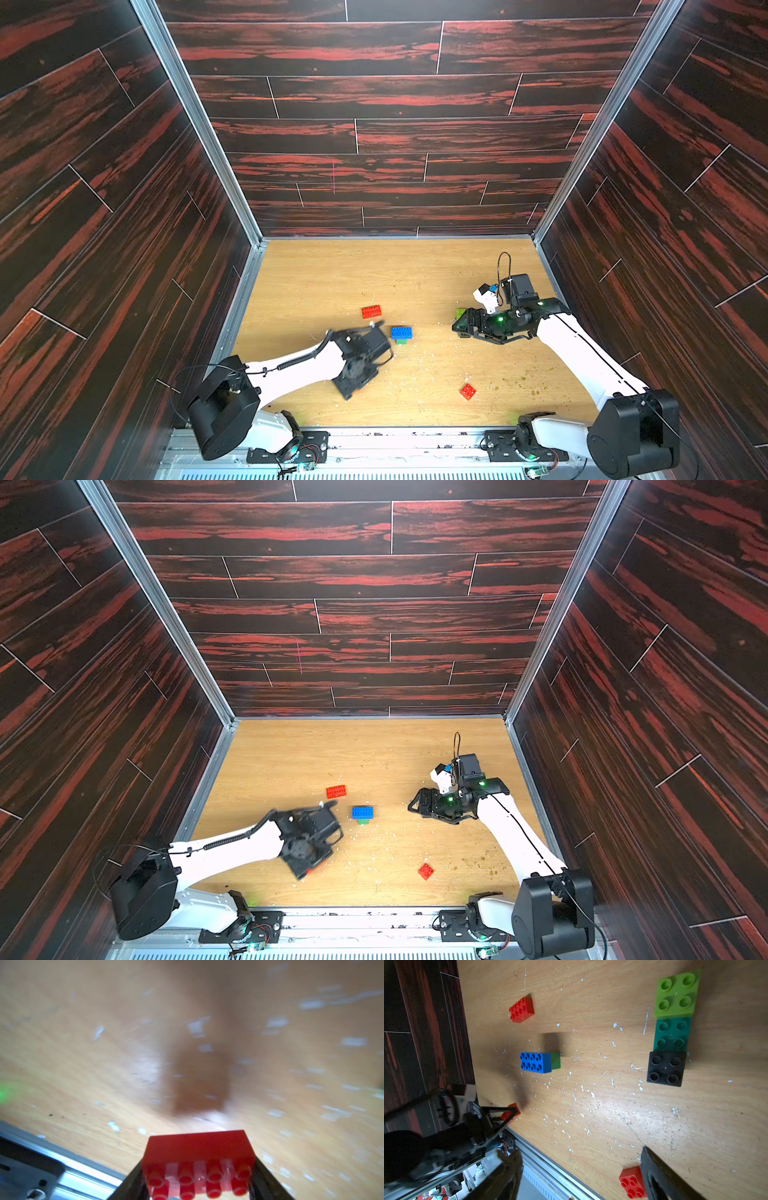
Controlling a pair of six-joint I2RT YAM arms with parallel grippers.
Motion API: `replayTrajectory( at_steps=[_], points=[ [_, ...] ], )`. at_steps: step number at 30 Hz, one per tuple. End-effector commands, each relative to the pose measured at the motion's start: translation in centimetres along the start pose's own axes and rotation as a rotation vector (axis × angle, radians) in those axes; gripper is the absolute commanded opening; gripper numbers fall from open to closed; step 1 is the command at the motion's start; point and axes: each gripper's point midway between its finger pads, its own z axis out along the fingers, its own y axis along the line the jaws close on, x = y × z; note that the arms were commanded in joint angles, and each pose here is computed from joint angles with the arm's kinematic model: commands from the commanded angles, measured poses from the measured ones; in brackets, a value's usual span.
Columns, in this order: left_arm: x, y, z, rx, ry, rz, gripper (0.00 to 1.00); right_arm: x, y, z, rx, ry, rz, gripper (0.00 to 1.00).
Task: Assemble a carrot with lego
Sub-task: Pick up the lego brick from the center of the board, then assemble the lego brick with the lego brick.
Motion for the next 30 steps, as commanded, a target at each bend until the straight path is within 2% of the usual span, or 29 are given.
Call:
replayTrajectory(
  at_steps=[1, 6, 12, 19, 25, 30],
  points=[
    [-1.8, -0.9, -2.5, -0.059, -0.082, 0.119, 0.51, 0.0, 0.3, -0.4, -0.014, -0.02, -0.002, 0.9],
    [-3.3, -5.7, -6.3, -0.004, -0.138, 0.254, 0.49, 0.1, 0.3, -0.5, -0.013, -0.024, -0.003, 0.9],
    [-4.0, -12.1, -8.4, 0.085, -0.128, 0.433, 0.48, 0.2, 0.3, -0.6, -0.022, -0.026, 0.001, 0.9],
    [-3.5, -15.9, -7.4, 0.068, -0.066, 0.603, 0.47, 0.3, 0.6, -0.6, -0.047, -0.027, 0.01, 0.9],
    [-3.6, -18.0, -6.3, 0.113, -0.041, 0.641, 0.46, 0.3, 0.8, -0.4, -0.069, -0.023, 0.018, 0.9],
    [-3.5, -18.2, -5.0, 0.099, -0.013, 0.669, 0.46, 0.2, 0.9, -0.1, -0.081, -0.015, 0.027, 0.9]
  ],
)
